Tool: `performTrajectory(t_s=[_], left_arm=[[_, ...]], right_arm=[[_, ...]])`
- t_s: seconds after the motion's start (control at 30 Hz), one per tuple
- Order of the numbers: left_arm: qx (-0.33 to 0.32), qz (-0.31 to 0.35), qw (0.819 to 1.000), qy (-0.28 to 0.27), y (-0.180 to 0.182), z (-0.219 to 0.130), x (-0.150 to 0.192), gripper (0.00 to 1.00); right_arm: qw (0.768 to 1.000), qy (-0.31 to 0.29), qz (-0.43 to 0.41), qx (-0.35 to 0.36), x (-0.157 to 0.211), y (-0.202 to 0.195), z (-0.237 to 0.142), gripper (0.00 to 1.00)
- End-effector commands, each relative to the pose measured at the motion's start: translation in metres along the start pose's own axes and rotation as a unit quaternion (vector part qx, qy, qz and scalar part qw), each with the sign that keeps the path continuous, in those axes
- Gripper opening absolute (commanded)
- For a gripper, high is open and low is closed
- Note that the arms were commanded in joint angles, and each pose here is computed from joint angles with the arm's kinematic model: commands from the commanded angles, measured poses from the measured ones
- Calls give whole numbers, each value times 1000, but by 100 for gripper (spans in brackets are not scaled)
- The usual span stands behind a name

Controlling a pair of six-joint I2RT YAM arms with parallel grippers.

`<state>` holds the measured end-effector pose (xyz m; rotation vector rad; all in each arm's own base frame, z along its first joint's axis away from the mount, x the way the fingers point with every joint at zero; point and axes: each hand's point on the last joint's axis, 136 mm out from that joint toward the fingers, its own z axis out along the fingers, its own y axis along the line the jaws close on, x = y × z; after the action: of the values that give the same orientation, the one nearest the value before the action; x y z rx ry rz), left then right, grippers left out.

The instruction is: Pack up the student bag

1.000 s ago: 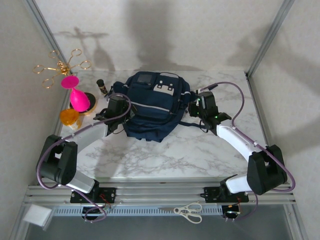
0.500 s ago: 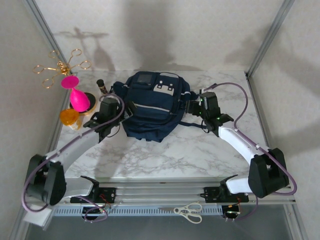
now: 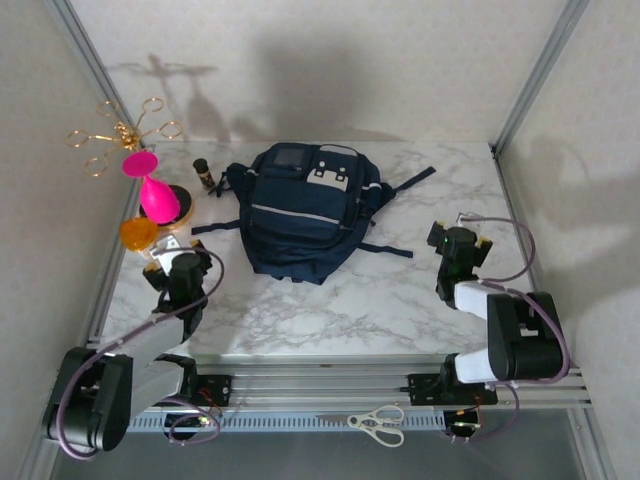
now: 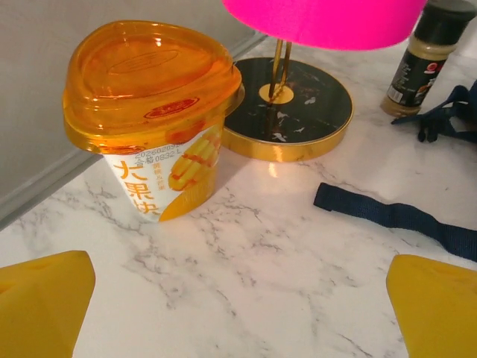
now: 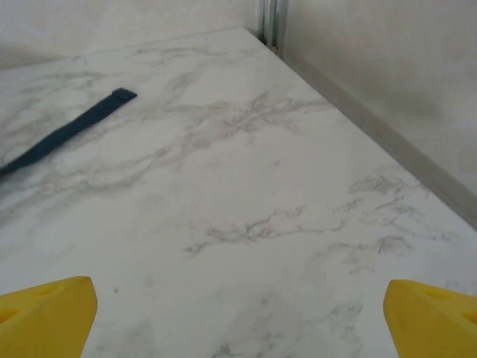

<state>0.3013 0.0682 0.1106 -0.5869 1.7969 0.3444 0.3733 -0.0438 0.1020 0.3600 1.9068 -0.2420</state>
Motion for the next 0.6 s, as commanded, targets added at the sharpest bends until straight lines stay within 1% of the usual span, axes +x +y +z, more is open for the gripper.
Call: performTrajectory(t_s=[0.0,0.03,0.1,0.17,0.2,0.23,0.27,0.3,0.37,0.4,0.43,0.47,0.57], left_arm=[[93,-37,988,-121,-31,-8,-57,100],[107,-31,986,-123,-36,-6,-55,99],[128,-16,983,-128,-46,-4,-53,100],[154,-22,980,-123,-54,-1,-49,100],[176,-30,976,-128,-59,-2,-49,100],[203,-26,970,-134,-66,-6,-47,99],[215,-18,967,-132,-71,-6,-43,99],[219,-11,968,-125,-74,-3,-38,99],[217,-2,970,-110,-78,6,-27,99],[211,-3,971,-115,-81,10,-28,99],[196,5,976,-92,-82,18,-24,99],[190,6,979,-80,-84,25,-23,99],[179,-8,980,-85,-78,27,-26,99]], right_arm=[[992,-100,13,-77,-32,17,-7,99],[989,-109,3,-105,-29,25,-9,99],[984,-119,-8,-136,-30,34,-15,99],[979,-132,-11,-153,-21,34,-28,99],[972,-154,-23,-176,-22,40,-37,99],[970,-146,-33,-191,-17,44,-40,99],[972,-131,-36,-191,-14,46,-35,99],[977,-119,-30,-173,-14,43,-24,99],[979,-119,-20,-166,-17,38,-21,99],[979,-120,-22,-166,-17,39,-22,99],[979,-115,-22,-166,-16,39,-21,99],[979,-119,-22,-166,-17,39,-22,99],[979,-118,-22,-166,-16,39,-22,99]])
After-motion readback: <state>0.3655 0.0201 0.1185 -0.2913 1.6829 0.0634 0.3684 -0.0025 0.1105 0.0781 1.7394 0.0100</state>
